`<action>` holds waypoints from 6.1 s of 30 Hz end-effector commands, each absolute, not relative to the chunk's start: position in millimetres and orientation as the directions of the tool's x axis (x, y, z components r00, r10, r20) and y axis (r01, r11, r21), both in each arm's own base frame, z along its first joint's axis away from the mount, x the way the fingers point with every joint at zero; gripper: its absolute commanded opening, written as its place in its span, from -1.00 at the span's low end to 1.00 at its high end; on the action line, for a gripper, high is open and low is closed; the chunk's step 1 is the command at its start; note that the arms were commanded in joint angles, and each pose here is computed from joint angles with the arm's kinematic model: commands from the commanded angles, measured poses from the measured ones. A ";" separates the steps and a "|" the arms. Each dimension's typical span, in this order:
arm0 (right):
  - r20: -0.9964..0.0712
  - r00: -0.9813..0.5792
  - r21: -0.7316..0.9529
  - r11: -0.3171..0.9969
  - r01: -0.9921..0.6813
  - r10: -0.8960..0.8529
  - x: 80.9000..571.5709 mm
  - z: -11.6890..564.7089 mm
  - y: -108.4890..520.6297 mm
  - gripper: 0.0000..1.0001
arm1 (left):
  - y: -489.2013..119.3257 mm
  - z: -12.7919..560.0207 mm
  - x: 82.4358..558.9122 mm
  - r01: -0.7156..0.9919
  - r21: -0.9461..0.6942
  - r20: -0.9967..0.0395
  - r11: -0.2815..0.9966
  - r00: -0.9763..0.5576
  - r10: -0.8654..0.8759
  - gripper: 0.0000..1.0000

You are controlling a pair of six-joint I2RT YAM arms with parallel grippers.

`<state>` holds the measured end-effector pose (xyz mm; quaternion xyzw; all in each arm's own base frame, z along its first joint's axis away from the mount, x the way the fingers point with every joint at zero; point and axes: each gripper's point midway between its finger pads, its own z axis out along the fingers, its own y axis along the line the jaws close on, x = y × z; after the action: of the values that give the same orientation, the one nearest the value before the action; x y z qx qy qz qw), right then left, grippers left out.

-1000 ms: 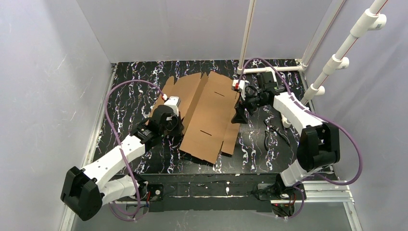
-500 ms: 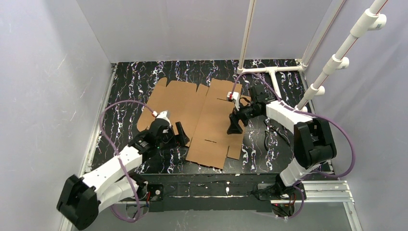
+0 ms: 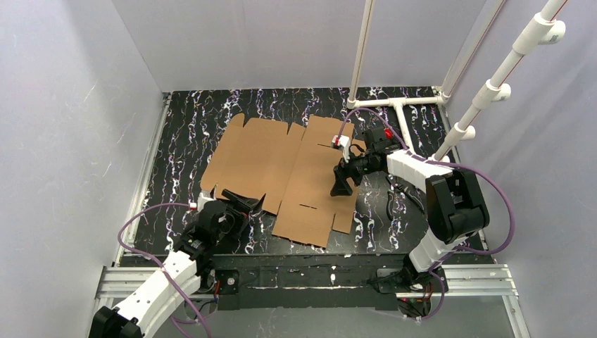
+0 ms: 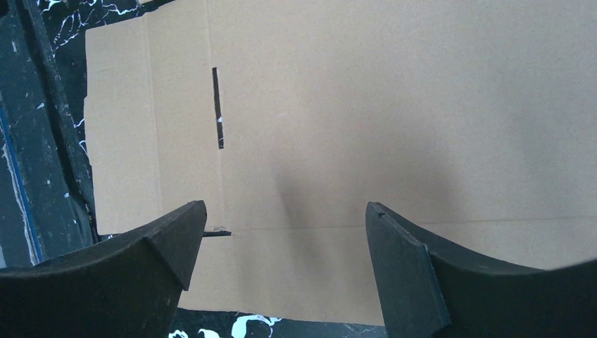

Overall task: Fold the paper box
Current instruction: Fold the paper box at the center of the board.

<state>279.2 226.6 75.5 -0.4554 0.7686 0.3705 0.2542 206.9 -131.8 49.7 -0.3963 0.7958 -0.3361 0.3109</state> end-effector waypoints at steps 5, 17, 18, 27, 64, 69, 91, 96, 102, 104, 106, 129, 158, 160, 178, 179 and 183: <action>-0.749 -0.426 0.342 0.255 -0.904 -0.508 273.3 76.7 231.3 0.85 | -90.9 34.4 240.8 -0.499 -0.831 -0.149 0.245 -0.225 -0.963 0.81; -0.752 -0.409 0.344 0.222 -0.912 -0.517 268.6 77.4 231.5 0.86 | -68.4 35.8 276.4 -0.520 -0.826 -0.180 0.217 -0.122 -0.976 0.17; -0.750 -0.410 0.346 0.220 -0.912 -0.518 268.1 76.7 231.4 0.86 | -67.1 34.5 276.9 -0.519 -0.827 -0.183 0.216 -0.115 -0.976 0.09; -0.748 -0.404 0.354 0.198 -0.914 -0.527 264.7 74.9 231.3 0.86 | -57.3 44.5 282.4 -0.453 -0.843 -0.274 0.291 -0.105 -0.956 -0.92; -0.768 -0.396 0.180 0.424 -0.888 -0.504 380.0 130.5 227.5 0.97 | -84.0 218.4 272.2 0.363 -0.037 -0.999 0.931 -0.038 -0.025 -1.00; -0.768 -0.433 0.252 0.399 -0.882 -0.473 409.7 131.4 227.2 0.97 | -85.7 223.5 267.4 0.369 -0.069 -0.998 0.927 -0.026 -0.064 -1.00; -0.891 0.228 -0.258 0.024 -0.966 -0.393 414.9 305.9 292.6 0.97 | -107.6 225.3 252.7 0.501 -0.053 -0.999 0.864 -0.022 -0.048 -1.00; -0.798 0.419 -0.418 -0.103 -0.903 -0.433 384.9 315.8 322.4 0.97 | -118.8 230.0 252.0 0.567 -0.017 -1.000 0.824 -0.017 -0.008 -1.00; -0.713 0.552 -0.537 -0.170 -0.826 -0.433 365.9 340.7 333.9 0.97 | -127.1 229.4 258.0 0.614 0.023 -0.998 0.789 -0.025 0.049 -1.00; -0.697 0.576 -0.551 -0.194 -0.811 -0.426 355.4 344.0 339.4 0.97 | -129.7 228.9 260.3 0.628 0.043 -0.997 0.777 -0.023 0.074 -1.00; -0.688 0.597 -0.568 -0.205 -0.797 -0.413 346.4 352.5 344.4 0.97 | -131.4 229.3 263.5 0.638 0.067 -0.995 0.767 -0.019 0.102 -1.00; -0.614 0.674 -0.596 -0.320 -0.737 -0.410 318.2 337.0 371.2 -0.64 | -142.1 229.3 261.8 0.689 0.126 -0.978 0.714 -0.033 0.205 -1.00; -0.685 0.571 -0.489 -0.296 -0.821 -0.452 300.2 322.3 360.1 -0.97 | -160.3 327.8 199.6 0.790 0.093 -0.995 0.605 0.092 0.032 0.97; -0.691 0.567 -0.488 -0.289 -0.824 -0.448 300.6 324.8 361.3 -0.97 | -168.4 331.9 201.8 0.814 0.110 -0.994 0.570 0.101 0.047 0.97; -0.700 0.561 -0.487 -0.279 -0.827 -0.442 299.5 326.4 362.1 -0.97 | -191.8 322.3 287.2 0.765 0.315 -0.945 0.562 0.199 0.258 0.17; -0.702 0.560 -0.486 -0.280 -0.828 -0.440 299.3 326.2 362.5 -0.97 | -191.3 319.6 289.8 0.761 0.315 -0.944 0.567 0.193 0.266 0.08; -0.704 0.554 -0.481 -0.276 -0.832 -0.443 299.8 325.0 362.8 -0.97 | -190.0 315.7 292.7 0.752 0.307 -0.946 0.584 0.174 0.272 -0.63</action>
<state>306.9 363.4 306.6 -0.7756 0.4235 0.2162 0.4151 288.8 -191.4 289.8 0.4213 0.6349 -0.2052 0.6143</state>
